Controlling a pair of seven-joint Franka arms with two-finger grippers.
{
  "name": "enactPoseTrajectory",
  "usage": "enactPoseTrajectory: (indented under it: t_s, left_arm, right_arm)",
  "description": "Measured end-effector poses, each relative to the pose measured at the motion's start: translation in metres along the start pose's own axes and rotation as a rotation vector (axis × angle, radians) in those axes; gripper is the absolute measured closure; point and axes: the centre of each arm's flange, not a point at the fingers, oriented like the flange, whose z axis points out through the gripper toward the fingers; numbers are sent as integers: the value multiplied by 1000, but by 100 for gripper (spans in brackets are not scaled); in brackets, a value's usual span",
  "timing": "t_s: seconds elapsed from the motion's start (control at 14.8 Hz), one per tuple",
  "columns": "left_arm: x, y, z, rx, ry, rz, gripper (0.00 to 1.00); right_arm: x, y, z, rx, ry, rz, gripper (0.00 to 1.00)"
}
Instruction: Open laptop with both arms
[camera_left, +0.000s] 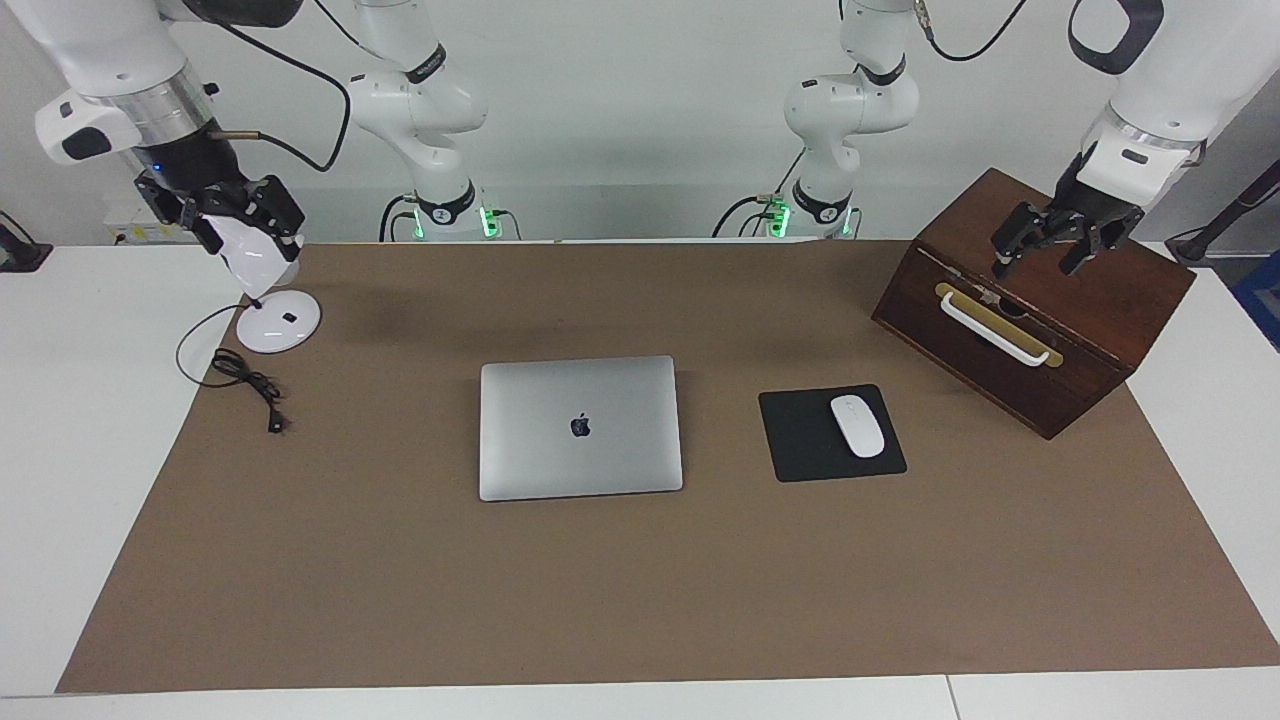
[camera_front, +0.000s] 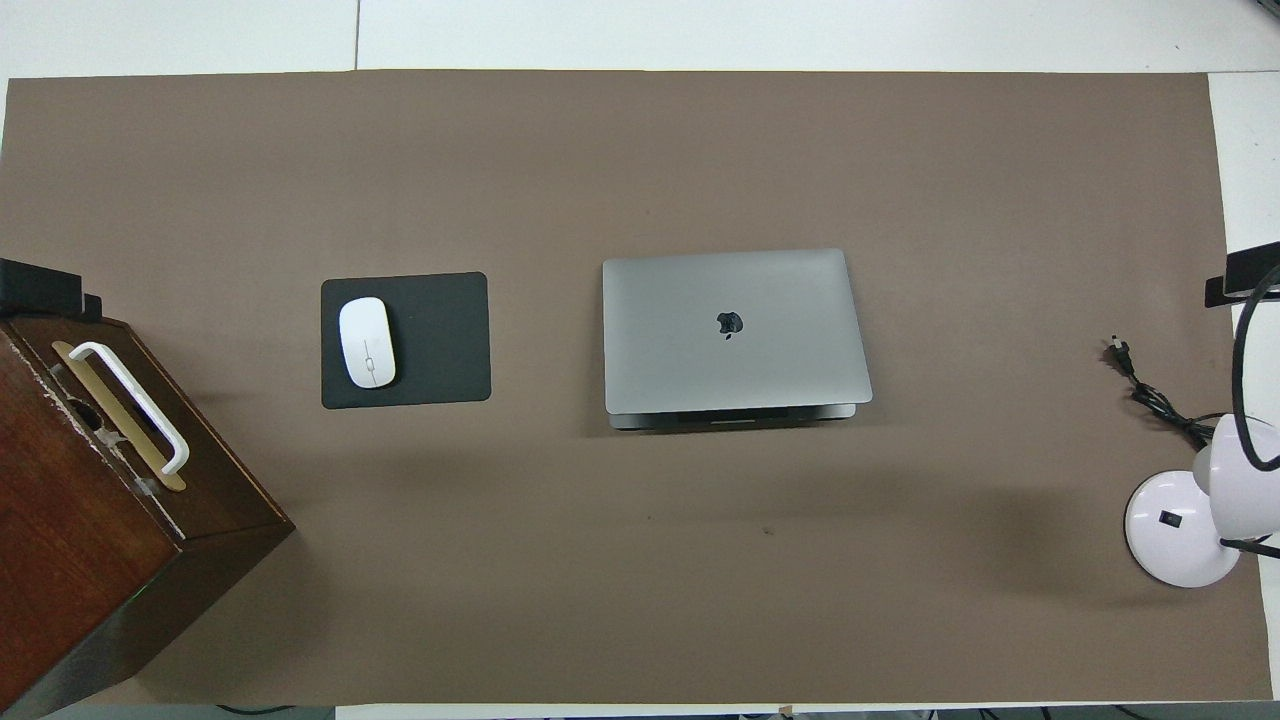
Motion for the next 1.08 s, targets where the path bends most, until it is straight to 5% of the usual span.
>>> enactPoseTrajectory:
  t_s: [1.08]
  left_arm:
    - [0,0,0,0,1,-11,0]
  right_arm:
    - [-1,0,2,0,-4,1,0]
